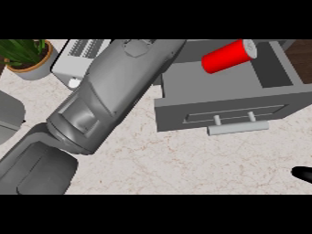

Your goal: Pick up the can, place it into the drawer and close the drawer

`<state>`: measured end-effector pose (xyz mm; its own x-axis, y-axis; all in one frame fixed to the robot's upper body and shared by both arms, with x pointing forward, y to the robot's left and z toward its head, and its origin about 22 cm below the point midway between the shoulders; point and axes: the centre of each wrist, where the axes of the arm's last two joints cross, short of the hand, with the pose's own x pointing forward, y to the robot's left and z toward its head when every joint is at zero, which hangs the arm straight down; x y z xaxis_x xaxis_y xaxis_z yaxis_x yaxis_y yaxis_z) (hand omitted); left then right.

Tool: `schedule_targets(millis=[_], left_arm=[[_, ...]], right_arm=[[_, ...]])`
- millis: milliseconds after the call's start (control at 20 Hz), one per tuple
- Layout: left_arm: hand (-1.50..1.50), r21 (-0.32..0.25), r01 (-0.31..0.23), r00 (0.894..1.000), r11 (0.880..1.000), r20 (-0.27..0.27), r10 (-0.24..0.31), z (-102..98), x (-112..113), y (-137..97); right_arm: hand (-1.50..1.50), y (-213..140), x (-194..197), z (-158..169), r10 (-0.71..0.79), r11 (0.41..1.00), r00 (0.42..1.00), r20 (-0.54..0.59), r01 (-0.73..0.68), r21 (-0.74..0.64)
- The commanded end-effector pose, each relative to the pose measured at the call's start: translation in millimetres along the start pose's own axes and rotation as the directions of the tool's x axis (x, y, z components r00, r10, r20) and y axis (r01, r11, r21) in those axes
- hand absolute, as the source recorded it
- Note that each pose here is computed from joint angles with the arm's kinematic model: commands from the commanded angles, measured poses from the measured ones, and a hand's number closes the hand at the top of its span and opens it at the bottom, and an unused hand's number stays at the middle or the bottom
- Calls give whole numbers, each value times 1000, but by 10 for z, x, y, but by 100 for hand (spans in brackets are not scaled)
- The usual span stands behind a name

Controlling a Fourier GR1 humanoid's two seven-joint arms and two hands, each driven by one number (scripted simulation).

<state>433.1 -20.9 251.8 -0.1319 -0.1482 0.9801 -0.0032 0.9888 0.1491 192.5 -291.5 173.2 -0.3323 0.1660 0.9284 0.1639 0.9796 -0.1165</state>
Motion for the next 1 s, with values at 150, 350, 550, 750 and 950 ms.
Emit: schedule_targets(millis=[150, 350, 550, 750, 950], left_arm=[[-150, 54, 2, 999, 999, 32, -4, -3, 8, -18], [-150, 60, -40, 999, 997, 0, 40, -27, -18, 12], [-150, 42, -87, 996, 995, -9, 87, -7, -21, 2], [-150, 40, -137, 991, 990, 14, 137, -2, 74, -11], [-150, 43, -140, 990, 989, 6, 140, -22, -44, 26]], right_arm=[[-150, 67, 3, -63, 108, 993, 992, 65, -111, 34], [-150, 22, 39, -61, 183, 978, 975, 123, -194, 83], [-150, 164, 212, -296, 316, 933, 927, 200, -342, 110], [-150, 293, 31, -331, 450, 868, 863, 228, -483, 115], [-150, 496, -84, -466, 542, 801, 795, 271, -587, 120]])
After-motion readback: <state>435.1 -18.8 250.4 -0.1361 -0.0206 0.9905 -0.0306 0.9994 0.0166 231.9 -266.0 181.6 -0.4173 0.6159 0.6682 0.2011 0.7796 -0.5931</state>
